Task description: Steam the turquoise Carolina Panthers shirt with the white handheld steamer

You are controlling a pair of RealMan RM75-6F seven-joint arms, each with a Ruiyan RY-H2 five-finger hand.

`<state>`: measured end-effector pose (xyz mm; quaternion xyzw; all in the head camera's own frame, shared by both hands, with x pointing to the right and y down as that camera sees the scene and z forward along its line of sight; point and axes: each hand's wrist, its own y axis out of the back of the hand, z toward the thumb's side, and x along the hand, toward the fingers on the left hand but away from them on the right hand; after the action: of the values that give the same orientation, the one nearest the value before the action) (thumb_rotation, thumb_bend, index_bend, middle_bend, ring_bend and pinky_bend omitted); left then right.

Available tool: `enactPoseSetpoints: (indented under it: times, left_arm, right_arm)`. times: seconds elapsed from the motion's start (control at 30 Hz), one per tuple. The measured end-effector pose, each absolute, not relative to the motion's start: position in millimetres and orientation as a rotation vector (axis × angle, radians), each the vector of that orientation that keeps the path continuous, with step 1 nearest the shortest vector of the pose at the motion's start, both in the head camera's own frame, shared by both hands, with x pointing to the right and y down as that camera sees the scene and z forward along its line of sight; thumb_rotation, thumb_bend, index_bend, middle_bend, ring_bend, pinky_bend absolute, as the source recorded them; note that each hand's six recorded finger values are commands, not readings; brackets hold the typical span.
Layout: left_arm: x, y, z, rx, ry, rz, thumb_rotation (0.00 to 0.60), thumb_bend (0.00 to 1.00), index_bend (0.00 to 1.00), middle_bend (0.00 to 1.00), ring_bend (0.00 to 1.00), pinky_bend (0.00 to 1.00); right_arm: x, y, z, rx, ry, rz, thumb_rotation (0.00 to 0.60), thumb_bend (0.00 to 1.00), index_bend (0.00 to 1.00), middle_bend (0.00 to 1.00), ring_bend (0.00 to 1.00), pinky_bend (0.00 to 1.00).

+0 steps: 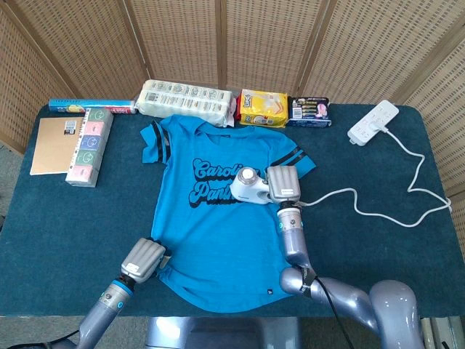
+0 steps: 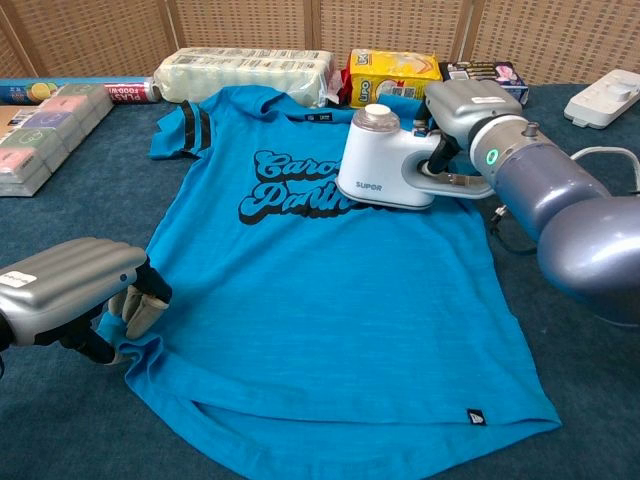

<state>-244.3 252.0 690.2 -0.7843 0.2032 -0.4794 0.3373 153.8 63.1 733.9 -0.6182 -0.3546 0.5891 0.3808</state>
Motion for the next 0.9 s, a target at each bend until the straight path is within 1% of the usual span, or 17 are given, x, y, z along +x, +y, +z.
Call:
enactPoseSetpoints:
  times: [0.13,0.37,0.9]
  left_arm:
    - [-243.5,251.6,689.2,-2.043,0.533,-1.246,0.6,0.33,0.76,0.69,0.56,0.5]
    - [-242.2,251.7,688.4,-2.042,0.531,-1.243,0.6,0.33,0.76,0.69,0.56,0.5]
    - [-238.2,252.7,688.0,-2.046,0.526,-1.235,0.6,0.33,0.76,0.69,0.56,0.5]
  right_arm:
    - [162.4,59.2,740.4,-1.535,-0.895,1.531,0.6,0.4,0.76,0.75,0.81,0.81]
    - [183.1,49.0,743.0,-1.452,-0.897,1.571,0.6,0.4,0.76,0.75,0.81,0.81]
    - [260.0,21.5,738.6,-1.211,-0.9,1.725,0.6,0.39,0.75,0.75,0.81,0.81]
